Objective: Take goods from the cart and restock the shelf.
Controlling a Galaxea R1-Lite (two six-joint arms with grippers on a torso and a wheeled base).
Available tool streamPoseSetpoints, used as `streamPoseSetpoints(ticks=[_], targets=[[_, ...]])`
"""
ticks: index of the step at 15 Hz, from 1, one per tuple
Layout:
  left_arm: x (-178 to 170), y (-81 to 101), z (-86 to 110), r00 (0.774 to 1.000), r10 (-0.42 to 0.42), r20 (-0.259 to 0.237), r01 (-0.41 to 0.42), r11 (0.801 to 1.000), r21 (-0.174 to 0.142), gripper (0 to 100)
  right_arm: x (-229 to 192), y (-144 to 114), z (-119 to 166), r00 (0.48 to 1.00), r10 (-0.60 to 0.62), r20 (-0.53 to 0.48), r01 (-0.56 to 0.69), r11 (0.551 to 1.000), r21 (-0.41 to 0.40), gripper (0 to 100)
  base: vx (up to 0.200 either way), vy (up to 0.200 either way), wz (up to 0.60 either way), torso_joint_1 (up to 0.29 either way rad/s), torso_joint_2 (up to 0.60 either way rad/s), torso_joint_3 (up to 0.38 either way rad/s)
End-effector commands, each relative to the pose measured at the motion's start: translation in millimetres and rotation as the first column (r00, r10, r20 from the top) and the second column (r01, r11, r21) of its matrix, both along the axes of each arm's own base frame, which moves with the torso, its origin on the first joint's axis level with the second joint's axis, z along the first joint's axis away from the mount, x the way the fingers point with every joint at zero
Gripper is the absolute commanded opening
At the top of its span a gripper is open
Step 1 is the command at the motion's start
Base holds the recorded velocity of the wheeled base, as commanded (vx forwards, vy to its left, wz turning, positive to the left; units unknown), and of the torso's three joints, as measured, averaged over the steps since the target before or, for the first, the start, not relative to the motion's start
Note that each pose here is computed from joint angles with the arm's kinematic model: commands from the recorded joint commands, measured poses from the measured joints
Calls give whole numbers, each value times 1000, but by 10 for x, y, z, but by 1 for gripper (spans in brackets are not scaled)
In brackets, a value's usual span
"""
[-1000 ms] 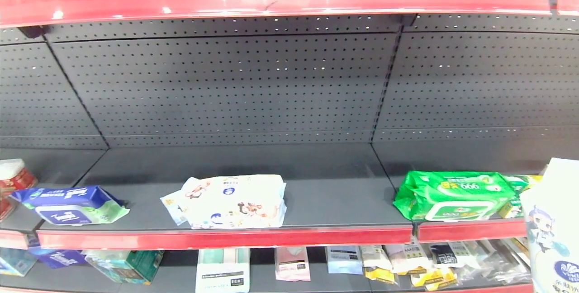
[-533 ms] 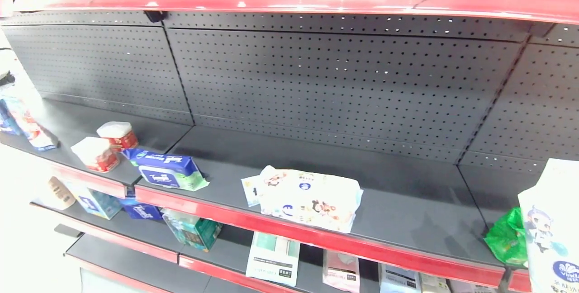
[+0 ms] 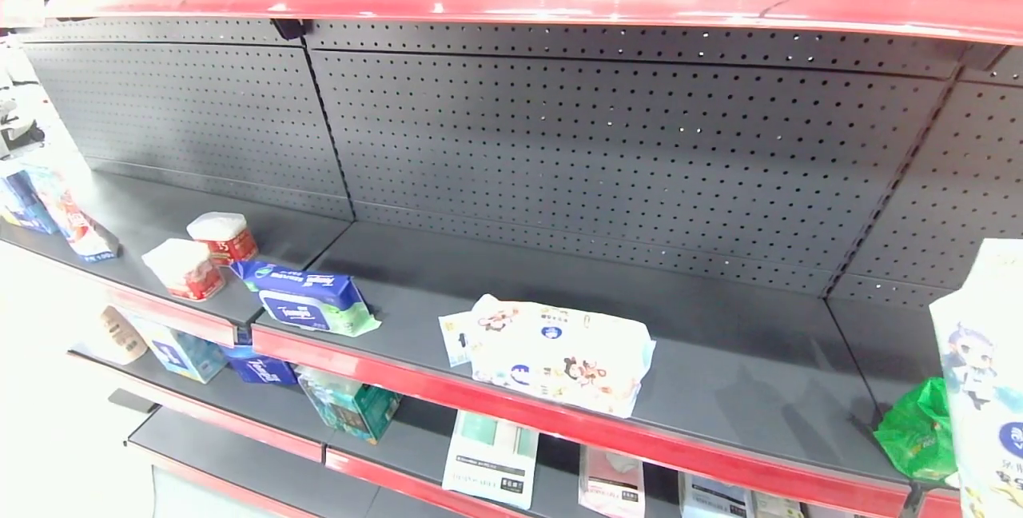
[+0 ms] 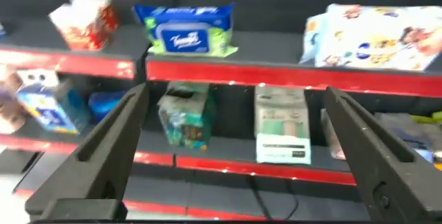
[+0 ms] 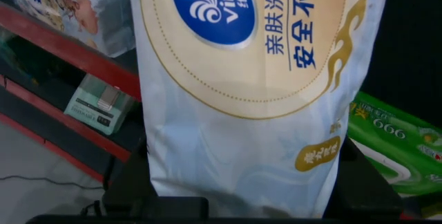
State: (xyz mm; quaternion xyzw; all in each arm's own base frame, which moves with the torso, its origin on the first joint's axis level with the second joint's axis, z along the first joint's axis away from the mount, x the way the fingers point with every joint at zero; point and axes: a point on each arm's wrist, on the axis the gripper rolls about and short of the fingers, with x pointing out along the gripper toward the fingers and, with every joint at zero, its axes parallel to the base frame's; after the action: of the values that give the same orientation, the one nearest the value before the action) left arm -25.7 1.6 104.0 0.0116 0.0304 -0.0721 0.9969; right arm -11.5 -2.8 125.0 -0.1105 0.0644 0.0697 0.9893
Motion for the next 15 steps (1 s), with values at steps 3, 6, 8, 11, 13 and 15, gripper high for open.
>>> streamPoseSetpoints(ticks=[3,6,8,11,13,15], targets=[[39,-4,-47,987,157,-44,-157,988,11,100,159,34,97,993,50,-102,-51,999,-5,0,0,0,0,0,0,0],[15,-18,-186,984,174,-22,-175,985,-8,100,162,35,92,993,50,-105,-51,999,-7,0,0,0,0,0,0,0],[-16,-22,-192,992,123,17,-123,992,-19,100,154,33,93,994,49,-99,-50,999,-5,0,0,0,0,0,0,0],[26,-18,-277,989,137,57,-136,990,-29,100,173,37,111,993,49,-107,-50,999,-6,0,0,0,0,0,0,0],[30,-18,-282,989,137,56,-136,990,-27,100,181,38,110,992,49,-113,-50,999,-7,0,0,0,0,0,0,0],[30,-19,-282,989,135,56,-134,991,-27,100,220,45,112,989,48,-140,-50,999,-12,0,0,0,0,0,0,0]])
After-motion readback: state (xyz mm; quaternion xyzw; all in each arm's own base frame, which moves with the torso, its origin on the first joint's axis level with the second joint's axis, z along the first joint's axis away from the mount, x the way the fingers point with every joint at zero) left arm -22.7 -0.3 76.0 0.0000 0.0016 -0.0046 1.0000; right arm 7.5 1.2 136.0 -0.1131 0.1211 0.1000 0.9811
